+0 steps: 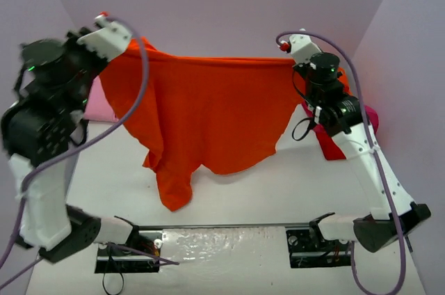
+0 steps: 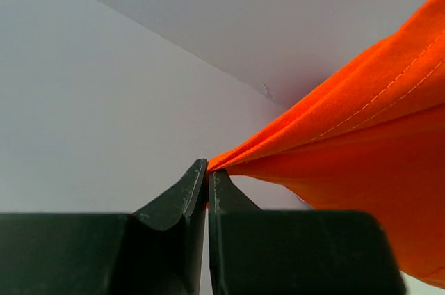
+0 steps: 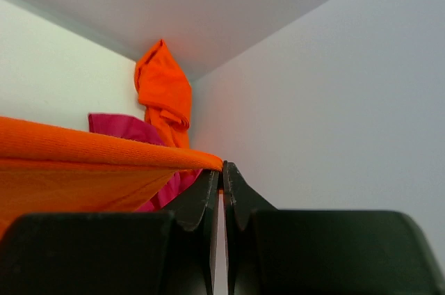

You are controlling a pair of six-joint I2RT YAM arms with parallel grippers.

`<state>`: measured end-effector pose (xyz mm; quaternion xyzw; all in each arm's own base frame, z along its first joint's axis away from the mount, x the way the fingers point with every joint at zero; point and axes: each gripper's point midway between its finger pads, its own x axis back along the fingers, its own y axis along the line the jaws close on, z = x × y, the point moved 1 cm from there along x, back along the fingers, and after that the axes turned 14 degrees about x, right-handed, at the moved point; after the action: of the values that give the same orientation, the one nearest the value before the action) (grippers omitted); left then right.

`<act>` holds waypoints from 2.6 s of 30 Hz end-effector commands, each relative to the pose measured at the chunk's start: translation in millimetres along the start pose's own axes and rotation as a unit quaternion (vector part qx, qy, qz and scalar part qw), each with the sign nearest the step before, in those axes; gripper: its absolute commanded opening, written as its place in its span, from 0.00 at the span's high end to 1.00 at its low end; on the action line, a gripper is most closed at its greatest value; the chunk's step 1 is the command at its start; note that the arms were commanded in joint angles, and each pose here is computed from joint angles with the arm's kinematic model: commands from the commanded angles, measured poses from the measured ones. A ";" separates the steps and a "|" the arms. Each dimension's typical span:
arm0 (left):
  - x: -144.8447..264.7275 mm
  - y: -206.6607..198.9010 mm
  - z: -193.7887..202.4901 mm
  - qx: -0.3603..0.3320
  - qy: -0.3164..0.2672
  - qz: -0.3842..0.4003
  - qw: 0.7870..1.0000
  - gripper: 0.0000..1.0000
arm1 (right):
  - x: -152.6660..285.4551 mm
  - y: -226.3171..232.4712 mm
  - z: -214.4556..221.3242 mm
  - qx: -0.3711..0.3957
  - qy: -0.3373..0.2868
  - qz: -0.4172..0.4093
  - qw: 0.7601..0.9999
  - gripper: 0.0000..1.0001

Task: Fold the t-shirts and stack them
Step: Flatten out the tshirt

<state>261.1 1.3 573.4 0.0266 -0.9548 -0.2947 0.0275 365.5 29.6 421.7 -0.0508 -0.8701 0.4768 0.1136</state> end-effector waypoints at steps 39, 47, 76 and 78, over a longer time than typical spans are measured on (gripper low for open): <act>-159.3 -89.8 144.6 0.112 0.162 0.079 0.977 1.00 | -148.7 84.8 11.4 -0.006 0.034 -0.105 0.994 1.00; 46.3 -112.0 112.8 0.080 0.113 0.291 0.947 1.00 | 8.4 49.8 3.7 0.005 -0.093 -0.215 0.972 1.00; 97.1 -94.8 55.9 0.083 0.067 0.339 0.935 1.00 | 90.2 19.5 3.0 -0.035 -0.131 -0.272 0.953 1.00; 76.3 -99.5 57.5 0.080 0.080 0.344 0.932 1.00 | 79.3 6.4 -8.6 -0.049 -0.130 -0.257 0.956 1.00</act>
<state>135.4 -54.6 548.6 -0.2565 -0.9456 -0.1999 0.0065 252.8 57.5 406.8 0.2703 -0.8659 0.4001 0.1307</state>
